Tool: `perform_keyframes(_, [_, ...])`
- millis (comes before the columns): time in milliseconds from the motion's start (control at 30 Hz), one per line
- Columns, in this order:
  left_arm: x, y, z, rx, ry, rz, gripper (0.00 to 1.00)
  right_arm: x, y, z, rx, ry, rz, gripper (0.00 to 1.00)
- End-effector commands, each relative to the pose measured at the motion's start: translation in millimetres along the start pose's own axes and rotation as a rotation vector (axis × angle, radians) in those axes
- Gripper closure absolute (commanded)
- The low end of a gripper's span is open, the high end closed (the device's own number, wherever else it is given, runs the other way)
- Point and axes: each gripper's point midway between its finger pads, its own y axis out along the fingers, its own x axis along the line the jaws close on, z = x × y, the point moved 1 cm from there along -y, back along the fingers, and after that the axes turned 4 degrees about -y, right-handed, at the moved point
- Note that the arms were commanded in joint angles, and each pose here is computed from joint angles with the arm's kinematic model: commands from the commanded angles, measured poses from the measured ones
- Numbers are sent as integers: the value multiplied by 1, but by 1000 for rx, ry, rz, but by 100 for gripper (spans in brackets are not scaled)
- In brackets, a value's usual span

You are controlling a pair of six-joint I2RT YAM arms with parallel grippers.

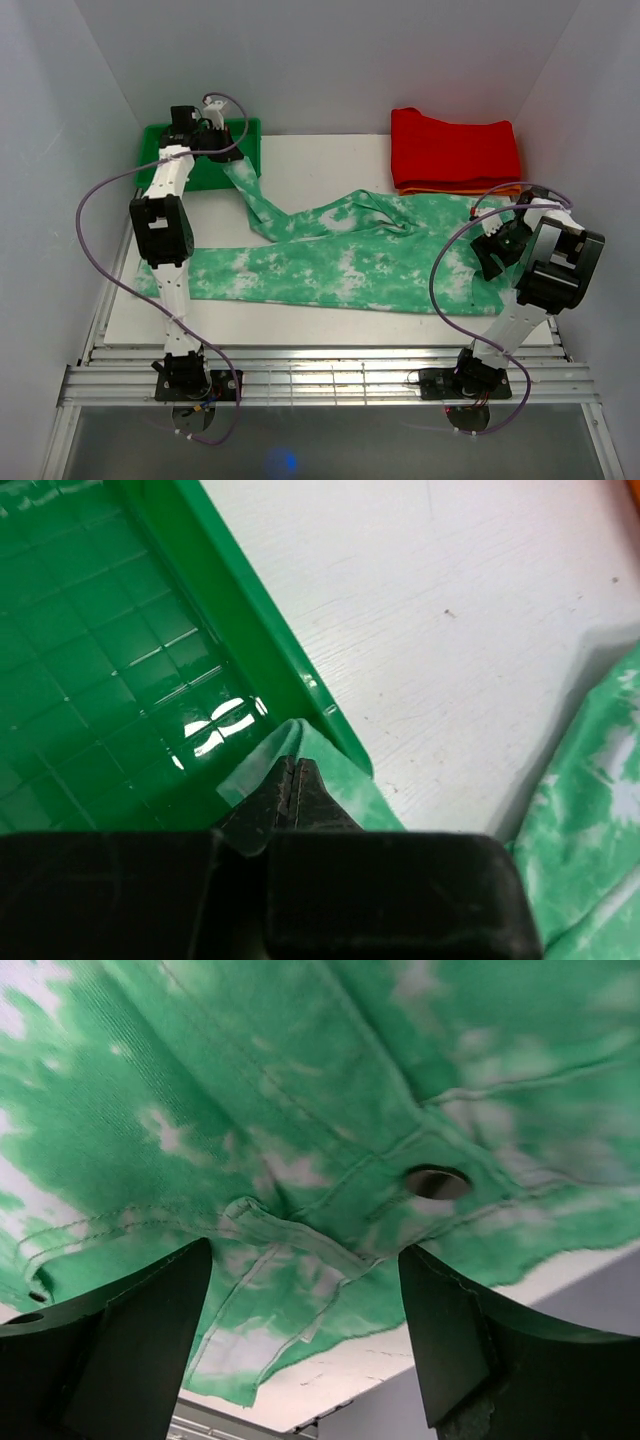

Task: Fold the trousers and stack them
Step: Flatten the trousers out

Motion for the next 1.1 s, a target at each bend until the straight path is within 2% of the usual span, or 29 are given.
perform_keyframes(0, [-52, -102, -96, -200, 138, -20, 100, 6, 25, 25, 86, -26, -12, 20])
perform_keyframes(100, [-40, -142, -93, -220, 110, -78, 100, 6, 37, 42, 149, -66, 13, 21])
perform_keyframes(133, [-40, -175, -100, -256, 120, -111, 100, 4, 37, 48, 182, -77, 28, 21])
perform_keyframes(233, [-17, -214, -71, -236, 79, -175, 100, -1, 39, 58, 215, -93, 42, 22])
perform_keyframes(267, [-24, -236, -71, -257, 98, -189, 100, -3, 37, 61, 219, -90, 44, 22])
perform_keyframes(333, [-5, -252, -31, -200, 61, -239, 100, -5, 36, 67, 243, -102, 47, 22])
perform_keyframes(400, [-6, -269, -6, -163, 73, -267, 100, -8, 33, 74, 254, -110, 52, 23])
perform_keyframes(433, [7, -273, 28, -120, 9, -287, 100, -8, 31, 78, 265, -111, 50, 23])
perform_keyframes(467, [4, -283, 38, -125, 13, -307, 100, -7, 29, 84, 272, -111, 49, 23])
perform_keyframes(500, [8, -285, 53, -106, 18, -317, 100, -9, 25, 87, 279, -134, 54, 23])
perform_keyframes(533, [16, -284, 87, -65, -39, -337, 100, -3, 23, 92, 286, -145, 28, 24])
perform_keyframes(667, [32, -280, 139, -11, -61, -384, 100, 7, 10, 104, 273, -179, -31, 23])
perform_keyframes(767, [42, -271, 161, 22, -103, -371, 100, 24, -5, 91, 178, -211, -120, 18])
perform_keyframes(833, [45, -266, 162, 17, -133, -355, 100, 23, -22, 66, 56, -247, -117, 17])
perform_keyframes(967, [48, -268, 140, -30, -110, -342, 100, 27, -60, 29, -106, -284, -140, 17])
perform_keyframes(1067, [59, -272, 119, -56, -101, -365, 100, 16, -84, 1, -214, -282, -91, 17])
